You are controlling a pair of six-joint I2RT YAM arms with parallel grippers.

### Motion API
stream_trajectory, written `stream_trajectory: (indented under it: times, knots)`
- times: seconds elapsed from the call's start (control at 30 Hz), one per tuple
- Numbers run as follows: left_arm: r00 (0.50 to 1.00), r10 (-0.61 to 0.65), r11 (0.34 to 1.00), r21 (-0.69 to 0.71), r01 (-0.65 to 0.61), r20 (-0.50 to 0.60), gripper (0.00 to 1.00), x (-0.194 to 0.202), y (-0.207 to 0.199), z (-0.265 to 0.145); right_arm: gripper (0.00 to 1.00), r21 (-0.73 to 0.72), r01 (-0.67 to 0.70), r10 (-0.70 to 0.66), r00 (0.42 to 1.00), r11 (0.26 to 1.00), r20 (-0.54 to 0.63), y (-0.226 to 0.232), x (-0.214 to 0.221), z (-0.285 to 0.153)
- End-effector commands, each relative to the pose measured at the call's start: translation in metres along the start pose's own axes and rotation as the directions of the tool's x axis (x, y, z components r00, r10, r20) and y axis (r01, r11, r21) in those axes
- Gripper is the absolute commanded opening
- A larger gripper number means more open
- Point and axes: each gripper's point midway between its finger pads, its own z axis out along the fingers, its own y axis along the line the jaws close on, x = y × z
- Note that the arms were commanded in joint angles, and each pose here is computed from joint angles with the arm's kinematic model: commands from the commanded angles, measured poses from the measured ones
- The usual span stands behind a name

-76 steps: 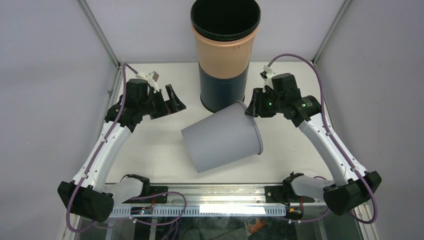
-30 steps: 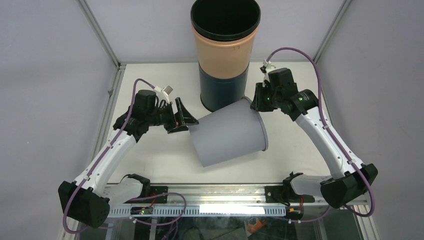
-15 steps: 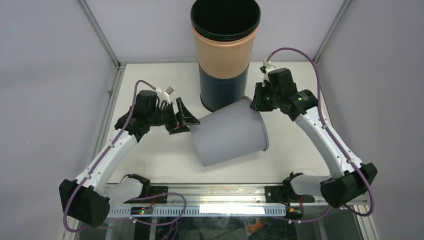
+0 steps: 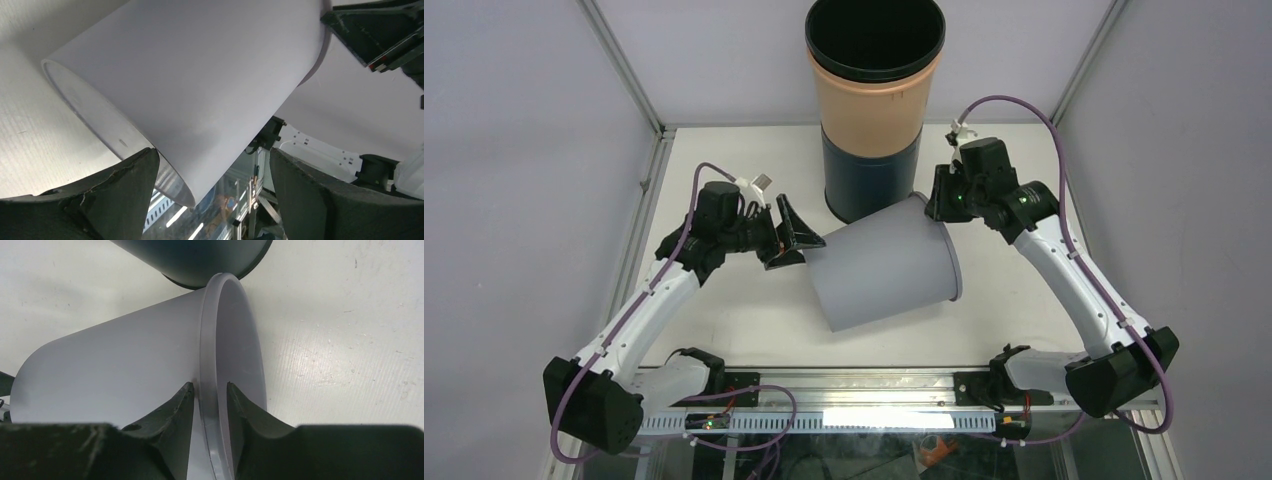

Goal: Turn the large container upside down

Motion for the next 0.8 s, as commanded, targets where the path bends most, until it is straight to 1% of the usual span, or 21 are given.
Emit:
stream_trajectory:
  times: [0.0,0.03,0.07,0.13,0.3,0.5,0.63,0.77]
  knots:
    - [0.995,0.012,0.990,0.136,-0.025,0.095,0.83,-0.016,-0.042,-0.010,0.33,0.157,0.046,-0.024,0.990,0.987,-0.141,-0.035,0.039,0.004]
    - [0.994,0.028,0.986,0.163,-0.045,0.107,0.83,-0.019,-0.048,-0.010,0.33,0.165,0.049,-0.025,0.989,0.985,-0.147,-0.037,0.041,0.005]
    - [0.995,0.012,0.982,0.188,-0.032,0.104,0.83,-0.019,-0.056,-0.011,0.33,0.173,0.051,-0.025,0.988,0.984,-0.151,-0.038,0.041,0.006]
    - [0.994,0.042,0.972,0.227,-0.064,0.102,0.83,-0.018,-0.072,-0.009,0.33,0.179,0.053,-0.026,0.988,0.982,-0.153,-0.039,0.042,0.007]
    - [0.989,0.105,0.952,0.277,-0.130,0.103,0.83,-0.021,-0.110,-0.004,0.35,0.156,0.053,-0.029,0.988,0.986,-0.150,-0.035,0.040,0.008]
    - [0.972,0.156,0.918,0.339,-0.208,0.173,0.84,-0.039,-0.151,-0.020,0.33,0.159,0.054,-0.029,0.988,0.986,-0.154,-0.037,0.043,0.009]
    - [0.961,0.172,0.899,0.365,-0.242,0.214,0.85,-0.053,-0.171,-0.023,0.32,0.125,0.029,-0.008,0.986,0.992,-0.165,-0.030,0.049,0.014]
    - [0.940,0.186,0.853,0.427,-0.299,0.286,0.85,-0.069,-0.202,-0.031,0.32,0.091,-0.023,0.037,0.986,0.996,-0.163,-0.022,0.054,0.022]
